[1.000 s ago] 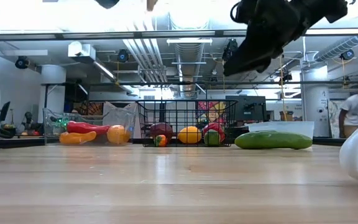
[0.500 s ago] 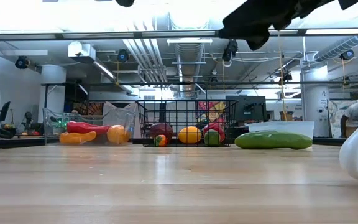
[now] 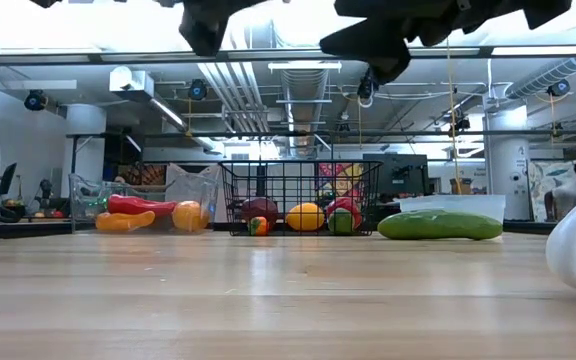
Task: Sort produce into baskets
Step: Put the baby bella mushroom into the white bin
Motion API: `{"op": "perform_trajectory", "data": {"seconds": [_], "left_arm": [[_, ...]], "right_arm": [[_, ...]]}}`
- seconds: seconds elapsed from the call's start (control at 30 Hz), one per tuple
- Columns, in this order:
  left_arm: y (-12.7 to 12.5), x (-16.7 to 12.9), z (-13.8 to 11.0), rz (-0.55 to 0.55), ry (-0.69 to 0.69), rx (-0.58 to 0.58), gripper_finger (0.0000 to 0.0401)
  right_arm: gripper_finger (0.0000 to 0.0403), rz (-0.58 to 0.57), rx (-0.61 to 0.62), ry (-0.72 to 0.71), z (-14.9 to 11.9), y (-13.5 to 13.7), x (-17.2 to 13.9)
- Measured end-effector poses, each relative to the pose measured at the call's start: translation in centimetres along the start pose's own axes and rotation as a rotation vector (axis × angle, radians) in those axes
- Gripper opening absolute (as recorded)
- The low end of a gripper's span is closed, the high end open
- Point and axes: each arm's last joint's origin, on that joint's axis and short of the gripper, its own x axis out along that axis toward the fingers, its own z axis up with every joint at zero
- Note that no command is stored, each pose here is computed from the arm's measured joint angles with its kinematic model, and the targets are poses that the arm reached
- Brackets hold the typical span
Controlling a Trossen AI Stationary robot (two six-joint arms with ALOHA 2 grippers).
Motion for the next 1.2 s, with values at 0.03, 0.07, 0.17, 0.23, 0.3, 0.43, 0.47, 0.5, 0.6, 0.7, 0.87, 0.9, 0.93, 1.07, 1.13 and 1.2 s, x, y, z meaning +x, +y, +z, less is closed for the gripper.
{"op": "perform_trajectory", "data": {"seconds": [0.03,0.07,0.17,0.23,0.3,0.43,0.47,0.5,0.6,0.7,0.87,0.9,0.93,1.07,1.13,1.2], "left_arm": [[0.2,0.0,-0.2,0.005,0.006,0.002,0.0098],[0.4,-0.1,-0.5,0.009,0.014,0.005,0.0098],[0.7,0.0,-0.9,0.02,0.025,0.008,0.0098],[0.7,0.0,-1.0,0.021,0.029,0.01,0.0098],[0.8,0.0,-1.0,0.022,0.026,0.008,0.0098],[0.8,0.0,-0.9,0.022,0.025,0.007,0.0098],[0.8,0.0,-0.9,0.022,0.024,0.007,0.0098],[0.7,0.0,-0.9,0.021,0.022,0.007,0.0098],[0.7,0.0,-0.9,0.02,0.022,0.003,0.0098],[0.7,0.0,-0.9,0.021,0.021,-0.003,0.0098],[0.7,0.0,-1.0,0.021,0.026,-0.006,0.0098],[0.7,0.0,-1.0,0.021,0.026,-0.007,0.0098],[0.7,0.0,-1.0,0.021,0.026,-0.007,0.0098],[0.7,0.0,-1.0,0.021,0.026,-0.01,0.0098],[0.7,0.0,-1.0,0.021,0.026,-0.023,0.01],[0.7,0.0,-1.0,0.023,0.026,-0.029,0.0104]], "right_arm": [[0.0229,0.005,0.0,0.002,0.0,0.1,0.3],[0.0231,0.005,0.0,0.001,0.1,0.1,0.6],[0.0236,0.003,-0.001,0.007,0.3,0.2,1.4],[0.0237,0.001,-0.002,-0.004,0.7,0.2,1.9],[0.0237,-0.003,-0.003,-0.004,1.0,0.1,2.5],[0.0232,0.0,-0.029,0.004,1.3,0.3,3.5],[0.023,0.006,-0.035,0.005,1.4,0.3,3.7],[0.0228,0.016,-0.04,0.005,1.5,0.4,3.9],[0.0222,0.033,-0.045,-0.003,1.8,0.4,4.2],[0.0216,0.039,-0.053,-0.002,2.0,0.4,4.4],[0.0198,0.034,-0.058,0.011,2.0,0.2,4.4],[0.0192,0.033,-0.062,0.012,2.0,0.2,4.4],[0.0186,0.033,-0.065,0.012,2.1,0.2,4.4],[0.0153,0.026,-0.065,0.011,2.1,0.0,4.4],[0.0131,0.021,-0.065,0.014,2.1,-0.1,4.4],[0.0107,0.02,-0.07,0.018,2.1,-0.2,4.4]]}}
